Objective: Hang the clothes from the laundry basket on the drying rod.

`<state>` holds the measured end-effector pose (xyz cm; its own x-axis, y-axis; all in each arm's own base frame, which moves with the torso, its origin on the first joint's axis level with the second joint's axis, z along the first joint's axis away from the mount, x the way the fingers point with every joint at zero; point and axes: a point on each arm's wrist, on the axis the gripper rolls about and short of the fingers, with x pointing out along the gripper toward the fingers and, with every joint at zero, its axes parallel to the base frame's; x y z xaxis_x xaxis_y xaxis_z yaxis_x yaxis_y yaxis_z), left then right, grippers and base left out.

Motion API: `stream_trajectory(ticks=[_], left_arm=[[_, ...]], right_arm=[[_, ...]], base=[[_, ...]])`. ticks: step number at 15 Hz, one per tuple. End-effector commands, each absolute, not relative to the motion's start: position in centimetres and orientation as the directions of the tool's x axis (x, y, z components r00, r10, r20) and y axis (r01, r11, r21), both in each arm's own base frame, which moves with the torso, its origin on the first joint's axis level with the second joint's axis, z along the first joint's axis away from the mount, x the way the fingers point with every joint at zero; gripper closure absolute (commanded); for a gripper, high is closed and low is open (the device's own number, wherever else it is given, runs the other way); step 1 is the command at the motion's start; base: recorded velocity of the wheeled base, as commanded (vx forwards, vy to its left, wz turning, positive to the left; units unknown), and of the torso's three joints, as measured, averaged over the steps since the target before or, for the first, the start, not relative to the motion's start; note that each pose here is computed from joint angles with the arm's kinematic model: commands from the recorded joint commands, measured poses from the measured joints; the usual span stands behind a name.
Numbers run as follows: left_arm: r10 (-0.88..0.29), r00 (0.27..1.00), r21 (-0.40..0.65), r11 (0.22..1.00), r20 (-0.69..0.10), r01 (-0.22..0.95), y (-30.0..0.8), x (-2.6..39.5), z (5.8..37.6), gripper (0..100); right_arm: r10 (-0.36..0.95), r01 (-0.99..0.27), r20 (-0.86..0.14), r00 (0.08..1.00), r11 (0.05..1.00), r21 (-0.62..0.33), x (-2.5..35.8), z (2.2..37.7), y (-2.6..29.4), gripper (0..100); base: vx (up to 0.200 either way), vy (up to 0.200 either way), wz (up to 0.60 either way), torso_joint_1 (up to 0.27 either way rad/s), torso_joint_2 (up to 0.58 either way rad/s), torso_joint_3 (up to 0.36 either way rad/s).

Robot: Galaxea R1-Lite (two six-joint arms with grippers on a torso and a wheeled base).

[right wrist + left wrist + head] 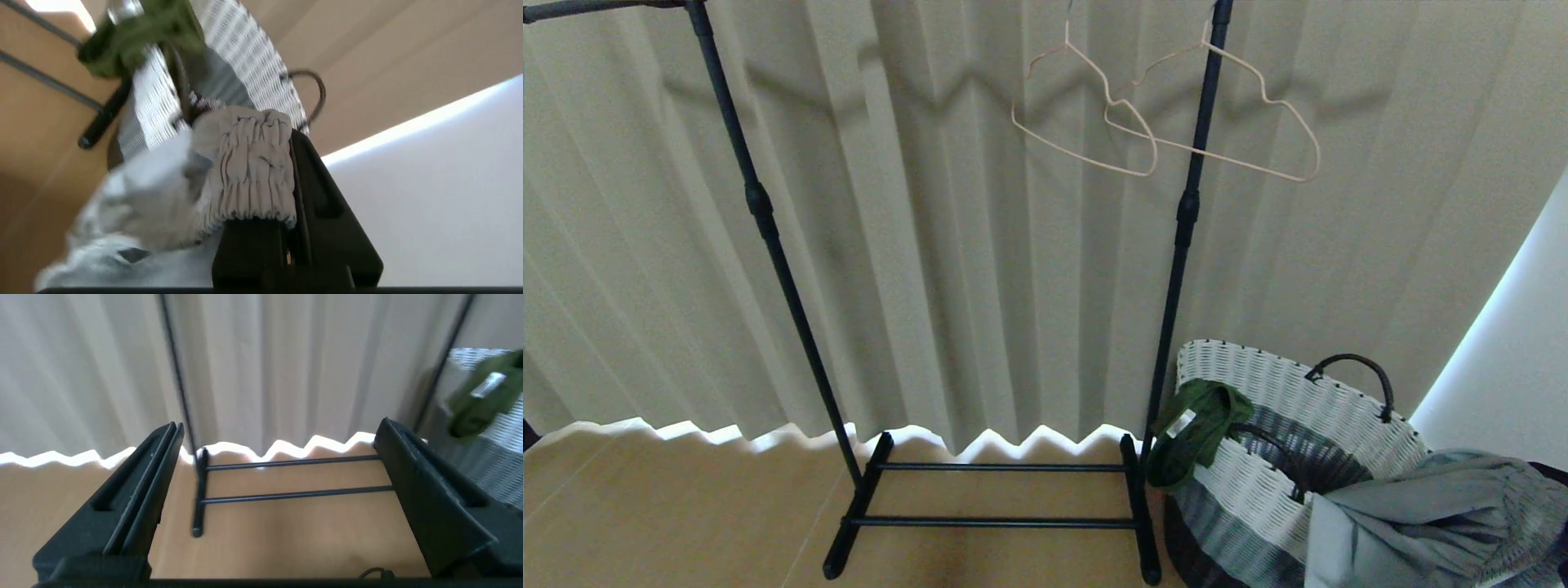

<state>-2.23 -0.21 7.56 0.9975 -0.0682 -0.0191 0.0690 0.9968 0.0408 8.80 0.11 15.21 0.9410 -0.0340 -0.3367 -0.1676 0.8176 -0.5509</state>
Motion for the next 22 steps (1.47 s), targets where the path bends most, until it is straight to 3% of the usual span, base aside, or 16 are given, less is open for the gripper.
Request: stream_trajectory(ticks=[1, 6, 11, 14, 16, 20, 22], left_arm=[[-0.066, 0.998, 0.041, 0.997, -0.018, 0.067, -0.2, -2.2, 7.6, 0], [-0.066, 0.998, 0.038, 0.997, -0.018, 0.067, -0.2, -2.2, 7.6, 0], [-0.078, 0.997, 0.085, 0.993, -0.021, 0.08, -0.2, -2.2, 7.6, 0], [-0.224, 0.974, 0.092, 0.971, 0.027, 0.22, -0.6, -2.4, 8.3, 0], [-0.371, 0.925, 0.113, 0.926, 0.086, 0.361, -0.8, -3.0, 10.7, 0], [-0.421, 0.907, 0.048, 0.906, 0.004, 0.42, -0.9, 0.5, 17.8, 0], [-0.437, 0.899, -0.012, 0.899, -0.011, 0.437, -1.2, 5.0, 21.2, 0]], right_arm=[[-0.031, -0.174, -0.342, 0.939, 0.816, -0.551, 9.2, 15.4, 0.1, 100], [0.037, -0.196, -0.301, 0.953, 0.833, -0.518, 10.6, 17.5, 0.9, 100], [0.208, -0.295, -0.257, 0.944, 0.883, -0.366, 12.8, 20.3, 3.5, 100], [0.388, -0.435, -0.232, 0.892, 0.877, -0.204, 15.0, 22.5, 6.1, 100], [0.458, -0.492, -0.23, 0.859, 0.862, -0.121, 16.4, 23.3, 7.3, 100], [0.531, -0.541, -0.161, 0.832, 0.841, -0.027, 18.5, 24.7, 9.3, 100], [0.557, -0.562, -0.111, 0.823, 0.827, -0.019, 19.3, 25.1, 10.4, 100]], base=[[0.0, 0.2, 0.0, 0.007, 0.0, 0.007], [0.0, 0.04, 0.0, 0.0, 0.0, 0.0], [0.0, 0.0, 0.0, 0.0, 0.0, 0.0], [0.0, 0.0, 0.0, 0.0, 0.0, 0.0], [0.0, 0.0, 0.0, 0.0, 0.0, 0.0], [0.0, 0.0, 0.0, 0.0, 0.0, 0.0], [0.0, 0.0, 0.0, 0.0, 0.0, 0.0]])
